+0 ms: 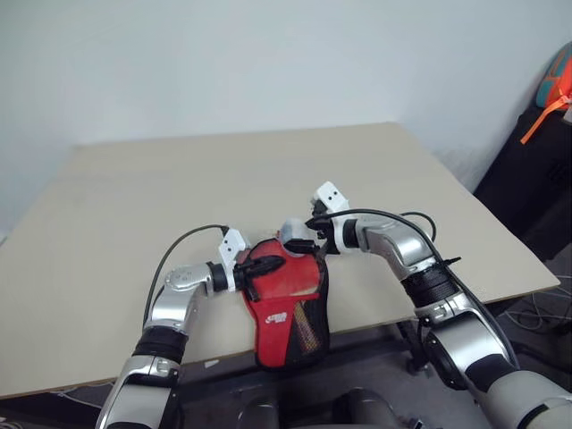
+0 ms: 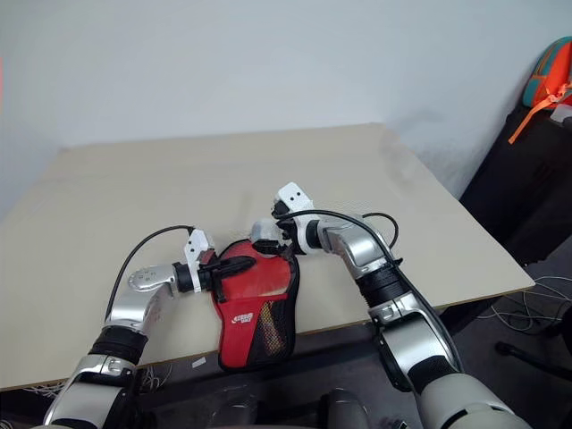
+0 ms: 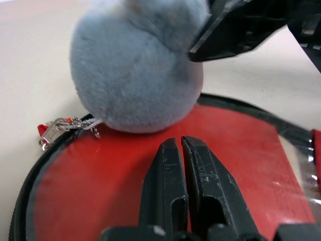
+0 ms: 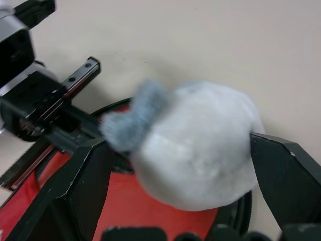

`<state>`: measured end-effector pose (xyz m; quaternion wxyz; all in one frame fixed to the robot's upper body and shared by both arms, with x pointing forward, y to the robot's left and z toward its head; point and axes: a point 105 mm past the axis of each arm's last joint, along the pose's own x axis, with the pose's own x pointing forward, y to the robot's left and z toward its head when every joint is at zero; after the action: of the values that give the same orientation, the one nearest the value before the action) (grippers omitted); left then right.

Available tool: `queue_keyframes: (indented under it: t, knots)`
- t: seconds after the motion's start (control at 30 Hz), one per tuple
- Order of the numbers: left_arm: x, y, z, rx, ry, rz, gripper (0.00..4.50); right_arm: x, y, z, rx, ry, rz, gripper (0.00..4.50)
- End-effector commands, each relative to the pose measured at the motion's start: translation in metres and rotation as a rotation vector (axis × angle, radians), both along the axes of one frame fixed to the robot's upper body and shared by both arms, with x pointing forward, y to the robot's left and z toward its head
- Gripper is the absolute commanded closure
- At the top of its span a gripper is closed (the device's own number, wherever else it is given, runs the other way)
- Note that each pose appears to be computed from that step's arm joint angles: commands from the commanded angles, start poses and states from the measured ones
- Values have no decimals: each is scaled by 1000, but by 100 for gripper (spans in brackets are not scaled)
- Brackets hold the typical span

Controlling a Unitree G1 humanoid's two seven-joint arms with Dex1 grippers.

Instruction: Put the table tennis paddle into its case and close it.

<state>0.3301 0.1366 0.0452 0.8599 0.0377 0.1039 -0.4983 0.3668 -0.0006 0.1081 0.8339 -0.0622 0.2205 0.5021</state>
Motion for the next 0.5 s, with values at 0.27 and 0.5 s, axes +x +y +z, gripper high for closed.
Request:
queue_keyframes:
  t: [0.27,0.5]
  knots:
    - [-8,1,-24,54,89,-3,443,15,9,8,-2,-62,-45,0]
    - [-8,0,-29,140,112,-34,443,24,11,4,-9,-69,-83,0]
